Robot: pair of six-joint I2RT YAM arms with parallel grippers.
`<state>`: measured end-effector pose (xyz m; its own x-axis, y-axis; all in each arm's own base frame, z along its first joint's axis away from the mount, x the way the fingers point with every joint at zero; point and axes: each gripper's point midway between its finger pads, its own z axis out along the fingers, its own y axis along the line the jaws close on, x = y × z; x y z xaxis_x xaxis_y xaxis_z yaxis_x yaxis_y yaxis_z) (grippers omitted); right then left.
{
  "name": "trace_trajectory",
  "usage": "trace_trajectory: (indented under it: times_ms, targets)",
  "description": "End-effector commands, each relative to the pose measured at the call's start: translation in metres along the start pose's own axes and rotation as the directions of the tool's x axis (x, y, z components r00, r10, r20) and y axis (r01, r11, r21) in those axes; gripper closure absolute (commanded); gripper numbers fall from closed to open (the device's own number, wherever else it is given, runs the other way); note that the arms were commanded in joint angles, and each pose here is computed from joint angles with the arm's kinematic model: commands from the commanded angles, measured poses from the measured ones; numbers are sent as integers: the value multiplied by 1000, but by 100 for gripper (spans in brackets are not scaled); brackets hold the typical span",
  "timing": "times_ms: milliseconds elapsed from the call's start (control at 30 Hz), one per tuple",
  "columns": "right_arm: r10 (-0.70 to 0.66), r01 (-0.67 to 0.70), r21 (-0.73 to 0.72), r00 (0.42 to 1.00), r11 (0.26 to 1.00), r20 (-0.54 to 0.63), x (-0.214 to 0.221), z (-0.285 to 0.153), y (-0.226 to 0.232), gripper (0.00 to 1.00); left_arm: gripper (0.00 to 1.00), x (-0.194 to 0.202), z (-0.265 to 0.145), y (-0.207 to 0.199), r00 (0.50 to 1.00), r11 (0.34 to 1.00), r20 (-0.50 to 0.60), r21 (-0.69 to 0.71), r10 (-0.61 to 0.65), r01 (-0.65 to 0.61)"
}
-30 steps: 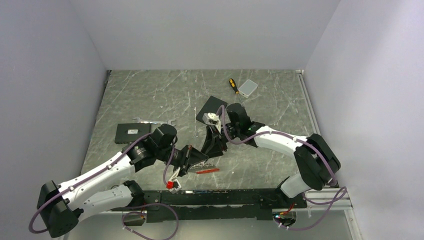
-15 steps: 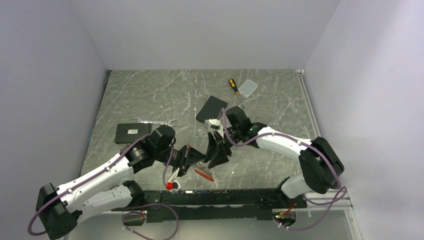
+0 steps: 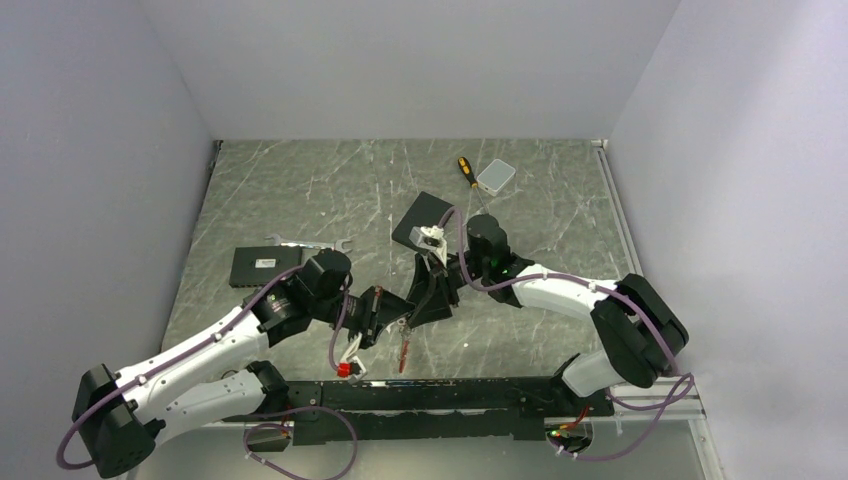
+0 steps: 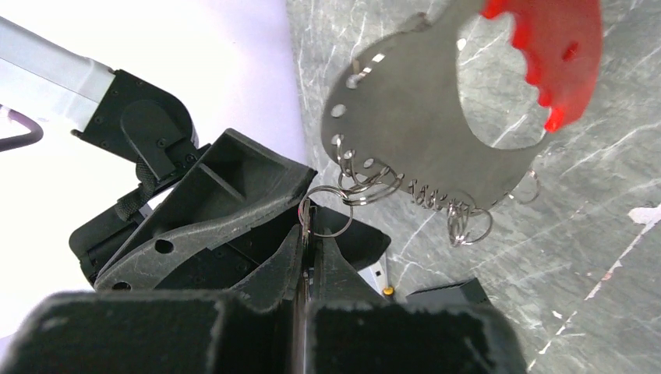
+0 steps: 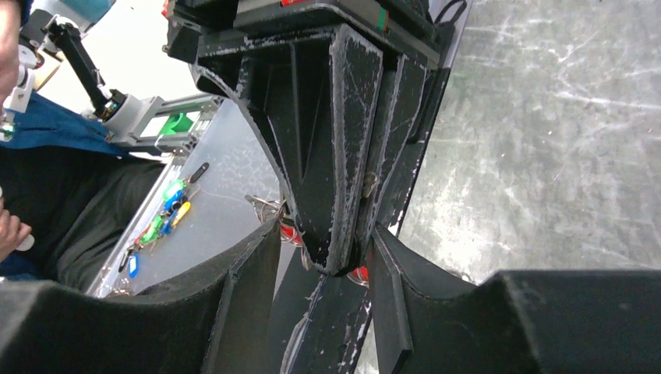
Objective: Remove the keys from the keyring
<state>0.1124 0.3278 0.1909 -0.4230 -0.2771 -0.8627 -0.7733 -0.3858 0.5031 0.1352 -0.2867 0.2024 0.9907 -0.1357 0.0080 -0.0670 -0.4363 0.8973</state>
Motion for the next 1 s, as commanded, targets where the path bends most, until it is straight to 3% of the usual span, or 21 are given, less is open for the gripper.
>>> trace_trajectory:
  times_ms: [0, 667, 967]
  targets:
    - [-99, 100, -31, 995, 995, 33, -17, 3, 11, 52, 100, 9, -4, 23, 954, 955, -50, -13, 296, -297]
    - [-78, 78, -12, 997, 997, 8, 4, 8, 2, 53, 100, 33, -14, 32, 965, 978, -163, 8, 207, -209]
    - [-87, 86, 16, 996, 996, 36, 0, 2, 2, 47, 100, 43, -18, 38, 967, 988, -203, 4, 152, -155]
